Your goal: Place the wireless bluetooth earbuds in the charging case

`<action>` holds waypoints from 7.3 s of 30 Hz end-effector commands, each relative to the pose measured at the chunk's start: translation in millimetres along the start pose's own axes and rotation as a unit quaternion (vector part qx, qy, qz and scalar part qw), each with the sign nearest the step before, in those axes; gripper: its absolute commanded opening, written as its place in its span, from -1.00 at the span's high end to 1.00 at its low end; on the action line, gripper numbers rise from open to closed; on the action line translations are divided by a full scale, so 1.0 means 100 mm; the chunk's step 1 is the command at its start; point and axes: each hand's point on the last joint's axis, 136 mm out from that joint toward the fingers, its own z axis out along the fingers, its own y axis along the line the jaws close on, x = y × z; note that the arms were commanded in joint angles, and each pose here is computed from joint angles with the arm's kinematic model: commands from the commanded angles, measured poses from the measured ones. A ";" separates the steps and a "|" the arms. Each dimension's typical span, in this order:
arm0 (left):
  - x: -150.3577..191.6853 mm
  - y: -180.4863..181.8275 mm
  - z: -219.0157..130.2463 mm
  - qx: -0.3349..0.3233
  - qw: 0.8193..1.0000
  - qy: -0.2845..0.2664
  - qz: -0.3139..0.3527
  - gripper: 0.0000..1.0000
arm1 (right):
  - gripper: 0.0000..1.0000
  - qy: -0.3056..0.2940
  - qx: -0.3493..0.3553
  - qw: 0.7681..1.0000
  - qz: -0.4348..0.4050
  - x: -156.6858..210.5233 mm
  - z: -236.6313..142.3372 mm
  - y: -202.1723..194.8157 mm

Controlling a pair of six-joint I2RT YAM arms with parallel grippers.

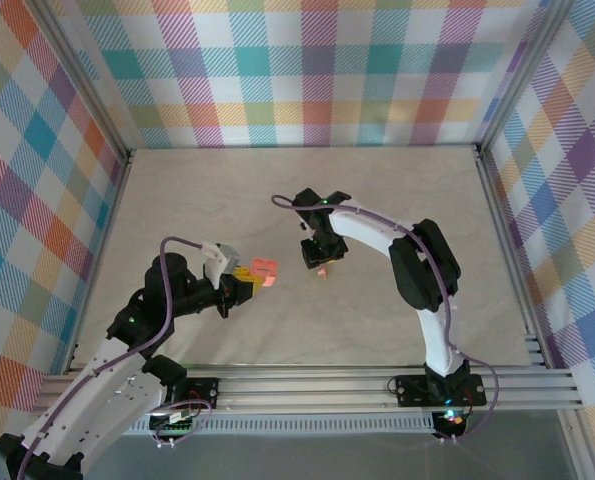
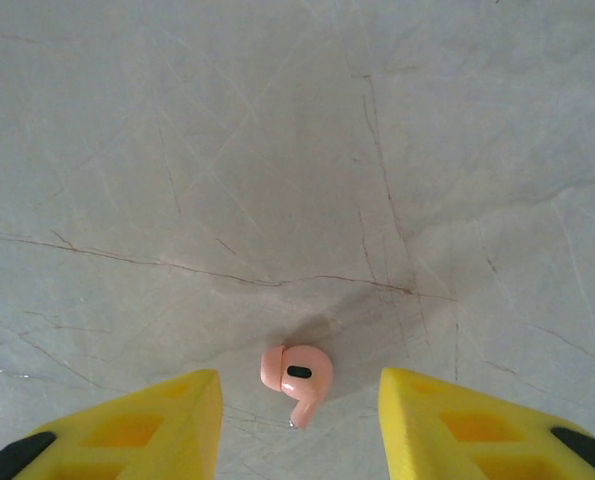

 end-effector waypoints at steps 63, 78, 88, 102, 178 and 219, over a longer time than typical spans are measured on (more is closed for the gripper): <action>-0.61 0.02 0.14 -0.022 0.972 -0.214 0.096 1.00 | 0.65 -0.452 -0.068 0.889 -0.025 -0.02 -2.60 0.52; -0.85 0.05 0.12 -0.051 0.966 -0.236 0.096 1.00 | 0.69 -0.519 -0.168 0.837 -0.052 0.00 -2.95 1.04; -0.88 0.12 0.12 -0.071 0.965 -0.238 0.081 1.00 | 0.71 -0.511 -0.182 0.839 -0.046 0.00 -2.90 1.13; -0.92 0.12 0.07 -0.075 0.964 -0.243 0.079 1.00 | 0.71 -0.495 -0.180 0.849 -0.051 -0.05 -2.72 1.25; -0.95 0.21 -0.18 -0.129 0.968 -0.212 0.034 1.00 | -0.06 -0.453 -0.347 0.821 0.032 0.47 -3.20 1.22; -0.34 0.24 -1.25 -0.245 0.958 -0.131 -0.072 1.00 | 0.28 -0.133 -0.249 0.942 -0.181 -0.41 0.02 2.99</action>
